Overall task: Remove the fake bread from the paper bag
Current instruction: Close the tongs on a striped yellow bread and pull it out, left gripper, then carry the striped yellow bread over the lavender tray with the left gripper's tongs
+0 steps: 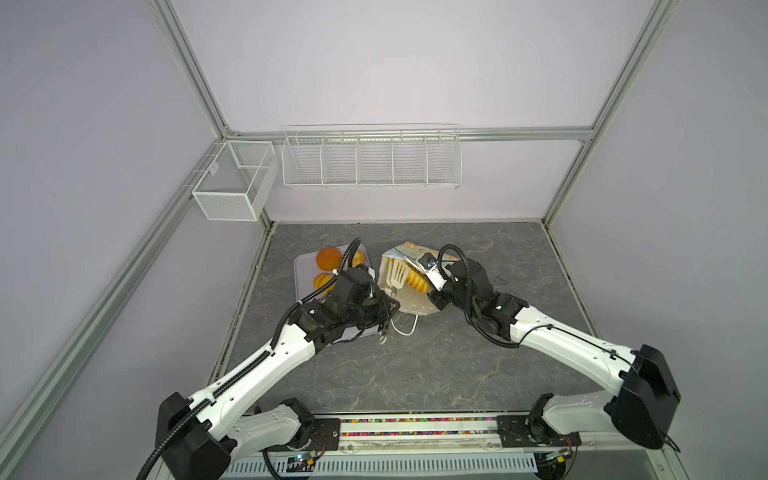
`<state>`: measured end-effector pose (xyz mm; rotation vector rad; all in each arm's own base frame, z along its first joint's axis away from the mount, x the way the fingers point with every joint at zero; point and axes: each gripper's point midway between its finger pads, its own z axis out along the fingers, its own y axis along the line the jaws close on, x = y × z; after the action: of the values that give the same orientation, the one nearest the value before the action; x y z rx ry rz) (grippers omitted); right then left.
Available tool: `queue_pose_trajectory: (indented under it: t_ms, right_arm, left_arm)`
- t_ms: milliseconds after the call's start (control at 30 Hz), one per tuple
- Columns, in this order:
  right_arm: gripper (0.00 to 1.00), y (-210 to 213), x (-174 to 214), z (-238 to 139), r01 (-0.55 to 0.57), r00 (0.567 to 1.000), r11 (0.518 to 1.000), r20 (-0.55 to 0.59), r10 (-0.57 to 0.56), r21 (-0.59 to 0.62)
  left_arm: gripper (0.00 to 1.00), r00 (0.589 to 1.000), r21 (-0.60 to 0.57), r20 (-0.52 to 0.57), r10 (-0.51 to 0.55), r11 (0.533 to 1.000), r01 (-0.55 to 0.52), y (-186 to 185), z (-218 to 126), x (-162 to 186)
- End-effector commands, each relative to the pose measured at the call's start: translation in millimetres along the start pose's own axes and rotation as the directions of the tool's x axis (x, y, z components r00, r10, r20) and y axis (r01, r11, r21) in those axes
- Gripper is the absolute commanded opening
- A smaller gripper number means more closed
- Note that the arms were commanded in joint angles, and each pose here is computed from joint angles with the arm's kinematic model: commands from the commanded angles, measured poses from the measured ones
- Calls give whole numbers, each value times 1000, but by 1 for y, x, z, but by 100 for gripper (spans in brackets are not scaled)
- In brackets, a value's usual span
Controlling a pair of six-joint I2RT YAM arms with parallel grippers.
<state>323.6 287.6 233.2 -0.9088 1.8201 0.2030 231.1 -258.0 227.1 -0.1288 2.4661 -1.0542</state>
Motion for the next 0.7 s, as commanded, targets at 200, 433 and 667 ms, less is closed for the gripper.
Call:
queue_pose_trajectory:
  t_ms: [200, 433, 667]
  right_arm:
    - [7, -13, -8, -10, -99, 995, 995, 18, 99, 23]
    - [7, -18, -8, -12, -126, 992, 992, 22, 125, 30]
    - [7, -25, -11, -16, -135, 990, 990, 34, 134, 46]
  left_arm:
    - [0, 978, 67, 102, 181, 980, -189, -18, -27, -7]
    - [0, 966, 91, 122, 227, 967, -239, -16, -38, -1]
    - [0, 947, 148, 164, 277, 942, -301, -33, -61, -2]
